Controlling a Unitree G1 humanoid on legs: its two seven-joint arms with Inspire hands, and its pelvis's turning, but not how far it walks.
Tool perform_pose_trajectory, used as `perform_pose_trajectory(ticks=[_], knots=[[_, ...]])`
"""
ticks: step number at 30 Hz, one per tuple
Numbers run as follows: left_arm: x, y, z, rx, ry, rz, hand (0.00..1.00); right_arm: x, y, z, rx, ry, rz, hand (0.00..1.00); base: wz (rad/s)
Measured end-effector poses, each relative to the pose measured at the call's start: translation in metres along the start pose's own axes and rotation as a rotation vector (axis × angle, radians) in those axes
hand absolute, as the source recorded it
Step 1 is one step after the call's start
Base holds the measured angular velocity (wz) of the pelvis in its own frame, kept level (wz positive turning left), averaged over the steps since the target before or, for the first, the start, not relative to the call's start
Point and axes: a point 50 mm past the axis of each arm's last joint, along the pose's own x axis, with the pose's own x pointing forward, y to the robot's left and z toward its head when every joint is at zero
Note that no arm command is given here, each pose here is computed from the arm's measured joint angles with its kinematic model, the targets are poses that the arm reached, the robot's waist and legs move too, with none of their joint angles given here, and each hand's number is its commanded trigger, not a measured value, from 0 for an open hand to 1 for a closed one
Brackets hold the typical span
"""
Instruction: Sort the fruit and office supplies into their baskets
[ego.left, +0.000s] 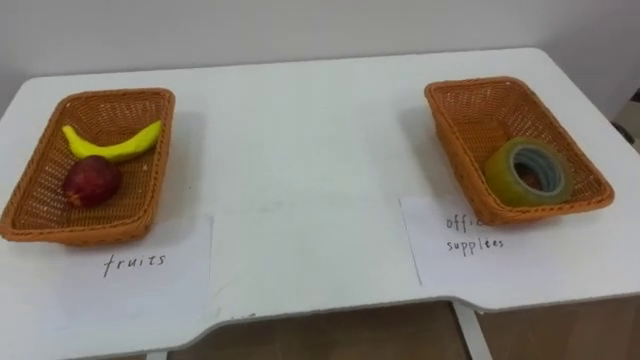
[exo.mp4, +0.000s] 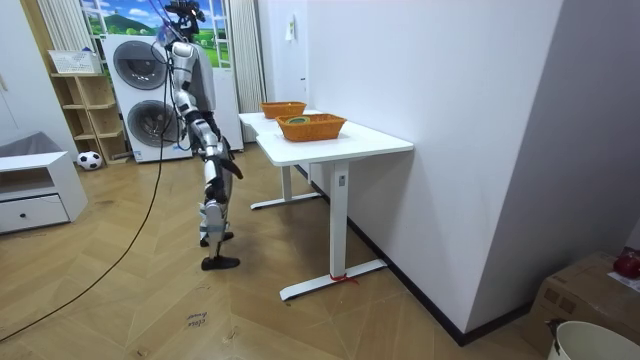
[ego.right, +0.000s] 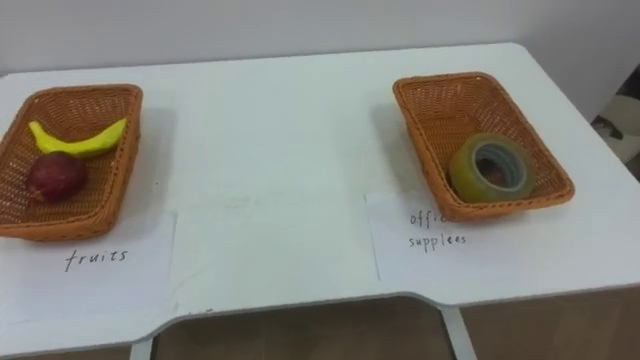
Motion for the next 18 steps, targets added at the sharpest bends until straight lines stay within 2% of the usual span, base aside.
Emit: perform_pose_trajectory(ticks=[8, 18], knots=[[0.000, -0.007, 0.003, 0.004, -0.026, -0.021, 0.00, -0.006, 0.022, -0.021, -0.223, 0.018, 0.184, 0.00, 0.09], [0.000, -0.010, 0.004, 0.001, -0.032, -0.024, 0.00, -0.010, 0.034, -0.036, -0.311, 0.082, 0.358, 0.00, 0.03]])
